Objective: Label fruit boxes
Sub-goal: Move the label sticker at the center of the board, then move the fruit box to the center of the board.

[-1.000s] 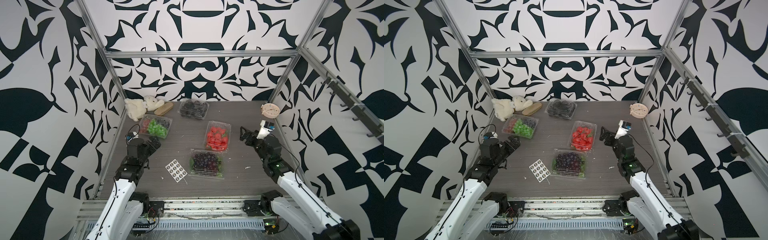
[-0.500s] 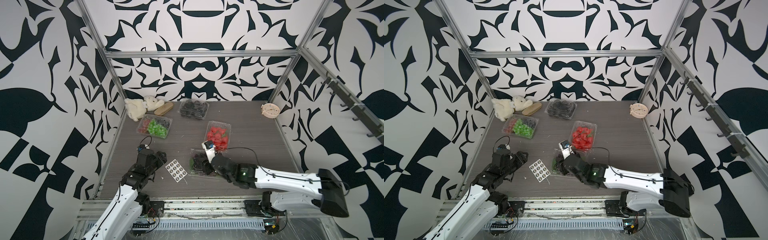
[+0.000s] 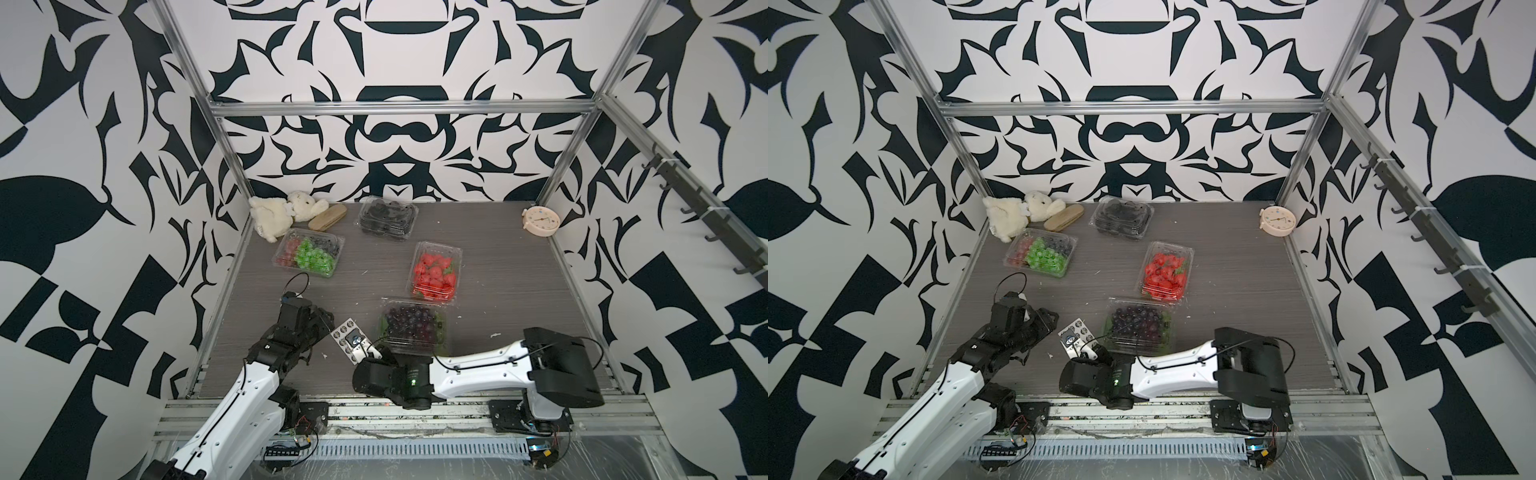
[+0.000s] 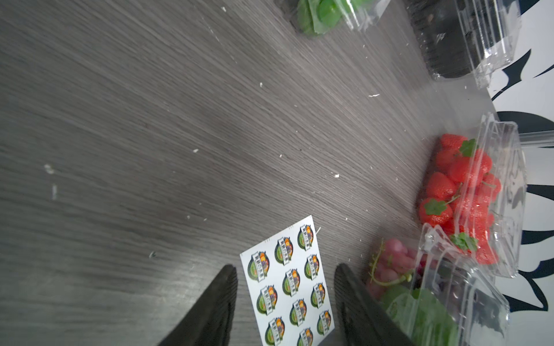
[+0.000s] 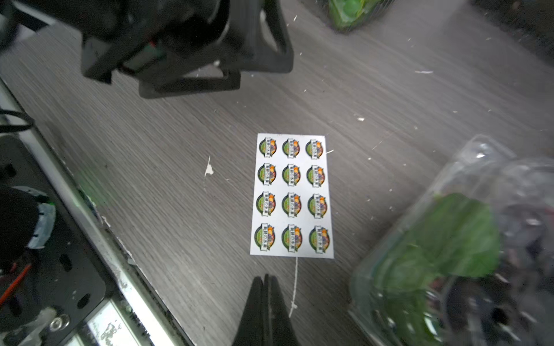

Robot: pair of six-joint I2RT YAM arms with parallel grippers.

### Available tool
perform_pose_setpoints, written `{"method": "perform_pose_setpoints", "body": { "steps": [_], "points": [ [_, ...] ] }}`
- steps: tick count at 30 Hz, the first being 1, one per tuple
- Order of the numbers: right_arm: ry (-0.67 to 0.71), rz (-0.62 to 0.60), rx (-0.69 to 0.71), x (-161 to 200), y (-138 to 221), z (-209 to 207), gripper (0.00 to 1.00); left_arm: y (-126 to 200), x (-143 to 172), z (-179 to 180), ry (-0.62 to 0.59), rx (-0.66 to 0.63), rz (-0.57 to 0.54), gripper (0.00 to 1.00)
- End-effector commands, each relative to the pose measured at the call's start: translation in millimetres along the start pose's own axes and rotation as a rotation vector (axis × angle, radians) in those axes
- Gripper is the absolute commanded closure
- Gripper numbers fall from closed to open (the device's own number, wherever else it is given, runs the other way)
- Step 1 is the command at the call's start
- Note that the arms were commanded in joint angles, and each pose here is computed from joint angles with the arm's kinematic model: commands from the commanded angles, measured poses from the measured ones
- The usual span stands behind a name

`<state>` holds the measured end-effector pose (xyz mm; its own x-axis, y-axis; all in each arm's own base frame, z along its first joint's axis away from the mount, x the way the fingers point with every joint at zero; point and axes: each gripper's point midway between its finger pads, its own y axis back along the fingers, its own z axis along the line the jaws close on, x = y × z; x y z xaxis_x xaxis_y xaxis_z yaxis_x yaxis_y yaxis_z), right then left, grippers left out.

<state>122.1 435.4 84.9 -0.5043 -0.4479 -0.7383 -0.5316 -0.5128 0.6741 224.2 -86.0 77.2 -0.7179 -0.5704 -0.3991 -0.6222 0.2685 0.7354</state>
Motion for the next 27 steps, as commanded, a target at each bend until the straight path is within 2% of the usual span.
{"method": "perform_pose_setpoints", "body": {
  "steps": [1, 4, 9, 12, 15, 16, 19, 23, 27],
  "points": [
    [-0.034, 0.021, 0.01, -2.0, -7.8, 7.3, 1.0, -5.2, 6.7, 1.2, -0.024, 0.008, 0.027, 0.44],
    [-0.017, 0.05, 0.052, 6.4, -16.3, 3.2, 1.0, -8.8, 9.3, -1.1, -0.028, 0.016, 0.048, 0.44],
    [-0.046, 0.071, 0.151, 15.7, -20.9, -35.0, 1.0, -17.8, 14.8, -4.2, -0.028, 0.025, 0.092, 0.44],
    [-0.075, 0.107, 0.129, 24.9, -26.9, -47.4, 1.0, -24.0, 17.0, -6.8, -0.018, 0.031, 0.116, 0.44],
    [-0.078, 0.12, 0.081, 30.6, -30.5, -42.1, 1.0, -30.4, 15.9, -9.2, -0.016, 0.024, 0.13, 0.47],
    [-0.079, 0.127, 0.078, 33.2, -32.4, -41.2, 1.0, -32.4, 16.3, -9.6, -0.018, 0.018, 0.139, 0.49],
    [-0.081, 0.155, 0.068, 41.9, -39.1, -37.6, 1.0, -38.3, 16.0, -9.4, -0.025, -0.012, 0.166, 0.73],
    [-0.087, 0.182, 0.067, 51.4, -48.7, -34.2, 1.0, -42.4, 19.6, 0.8, -0.027, -0.078, 0.197, 0.74],
    [-0.083, 0.184, 0.072, 51.4, -56.1, -32.9, 1.0, -42.4, 25.4, 8.8, -0.023, -0.107, 0.217, 0.7]
  ]
}}
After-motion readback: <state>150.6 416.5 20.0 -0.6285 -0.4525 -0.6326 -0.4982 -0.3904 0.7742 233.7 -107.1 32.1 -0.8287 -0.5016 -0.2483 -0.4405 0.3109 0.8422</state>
